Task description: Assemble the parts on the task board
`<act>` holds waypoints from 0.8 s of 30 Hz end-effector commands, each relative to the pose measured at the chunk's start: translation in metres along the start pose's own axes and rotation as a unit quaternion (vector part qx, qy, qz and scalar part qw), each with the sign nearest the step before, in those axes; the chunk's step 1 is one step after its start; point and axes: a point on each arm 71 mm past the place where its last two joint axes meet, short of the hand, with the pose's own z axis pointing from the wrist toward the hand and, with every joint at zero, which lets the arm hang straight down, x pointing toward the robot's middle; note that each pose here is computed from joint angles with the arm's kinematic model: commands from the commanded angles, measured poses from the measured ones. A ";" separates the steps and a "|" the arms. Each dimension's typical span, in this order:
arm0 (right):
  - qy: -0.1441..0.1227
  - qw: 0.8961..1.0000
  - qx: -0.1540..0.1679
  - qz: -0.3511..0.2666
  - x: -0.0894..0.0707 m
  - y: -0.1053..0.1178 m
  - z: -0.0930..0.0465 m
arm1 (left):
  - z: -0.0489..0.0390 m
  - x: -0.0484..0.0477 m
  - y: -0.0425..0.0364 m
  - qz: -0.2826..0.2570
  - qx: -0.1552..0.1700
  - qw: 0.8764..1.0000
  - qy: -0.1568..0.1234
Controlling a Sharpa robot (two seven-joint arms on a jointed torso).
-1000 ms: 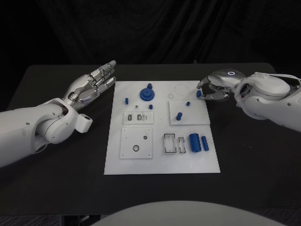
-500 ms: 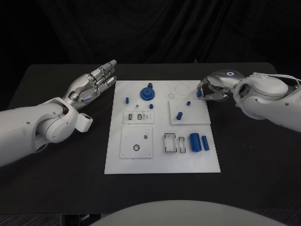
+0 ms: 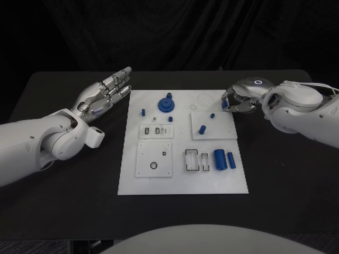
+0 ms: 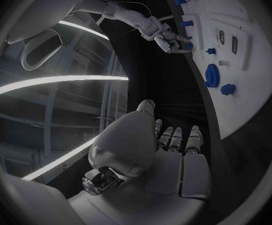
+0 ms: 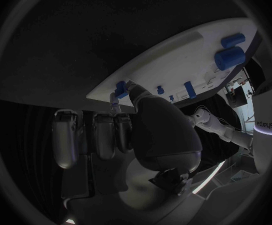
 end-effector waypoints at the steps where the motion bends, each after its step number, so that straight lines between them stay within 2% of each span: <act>1: 0.003 1.000 0.001 -0.001 0.002 0.000 0.000 | 0.0004 0.0013 -0.0075 -0.004 0.051 0.999 0.005; 15: 0.002 1.000 0.002 -0.001 0.001 0.000 0.001 | 0.0002 0.0009 -0.0071 -0.004 0.050 0.999 0.006; 24: -0.027 1.000 -0.008 0.003 -0.003 0.003 0.000 | 0.0004 0.0010 -0.0067 -0.005 0.049 0.999 0.007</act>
